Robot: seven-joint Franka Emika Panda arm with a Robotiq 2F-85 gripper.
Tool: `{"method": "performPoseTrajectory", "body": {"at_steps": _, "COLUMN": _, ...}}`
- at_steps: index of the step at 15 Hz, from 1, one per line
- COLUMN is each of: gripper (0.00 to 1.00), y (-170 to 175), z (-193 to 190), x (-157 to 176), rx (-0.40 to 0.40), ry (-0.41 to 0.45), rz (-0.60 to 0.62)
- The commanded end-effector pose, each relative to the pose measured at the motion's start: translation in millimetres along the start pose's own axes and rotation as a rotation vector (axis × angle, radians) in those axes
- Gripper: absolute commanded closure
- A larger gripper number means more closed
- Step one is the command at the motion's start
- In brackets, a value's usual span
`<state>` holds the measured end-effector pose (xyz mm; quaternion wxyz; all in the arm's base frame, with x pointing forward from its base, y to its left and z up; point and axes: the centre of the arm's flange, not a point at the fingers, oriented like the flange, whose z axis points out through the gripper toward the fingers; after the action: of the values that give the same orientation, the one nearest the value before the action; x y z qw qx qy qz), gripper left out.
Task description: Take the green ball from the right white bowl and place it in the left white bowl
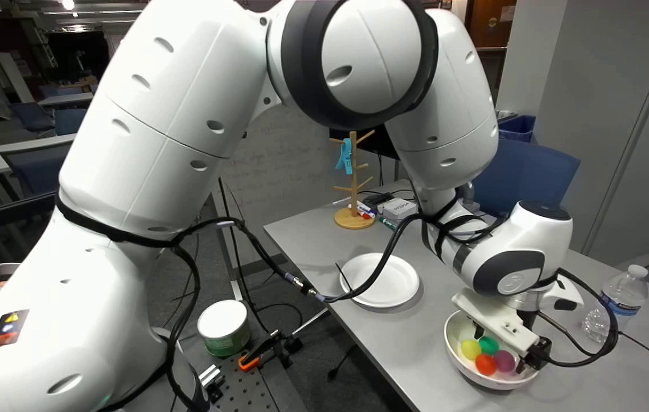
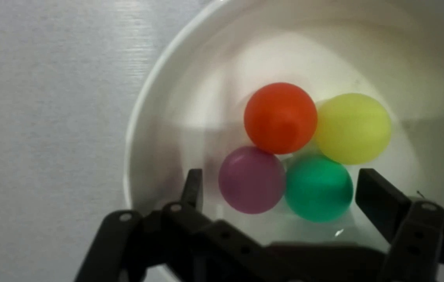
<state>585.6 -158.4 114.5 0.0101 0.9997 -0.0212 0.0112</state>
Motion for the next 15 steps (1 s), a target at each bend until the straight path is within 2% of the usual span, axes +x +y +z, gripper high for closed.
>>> {"method": "performPoseTrajectory", "body": {"at_steps": 1, "gripper": 0.0, "y": 4.3, "z": 11.0, "x": 12.1, "rx": -0.005, "ry": 0.002, "rz": 0.013}}
{"method": "performPoseTrajectory", "body": {"at_steps": 9, "gripper": 0.0, "y": -0.2, "z": 19.3, "x": 20.0, "rx": 0.006, "ry": 0.002, "rz": 0.036}}
{"method": "performPoseTrajectory", "body": {"at_steps": 11, "gripper": 0.04, "y": 0.4, "z": 18.7, "x": 21.0, "rx": 0.006, "ry": 0.004, "rz": 0.042}}
{"method": "performPoseTrajectory", "body": {"at_steps": 15, "gripper": 0.0, "y": 1.2, "z": 15.8, "x": 18.3, "rx": -0.001, "ry": 0.002, "rz": 0.052}}
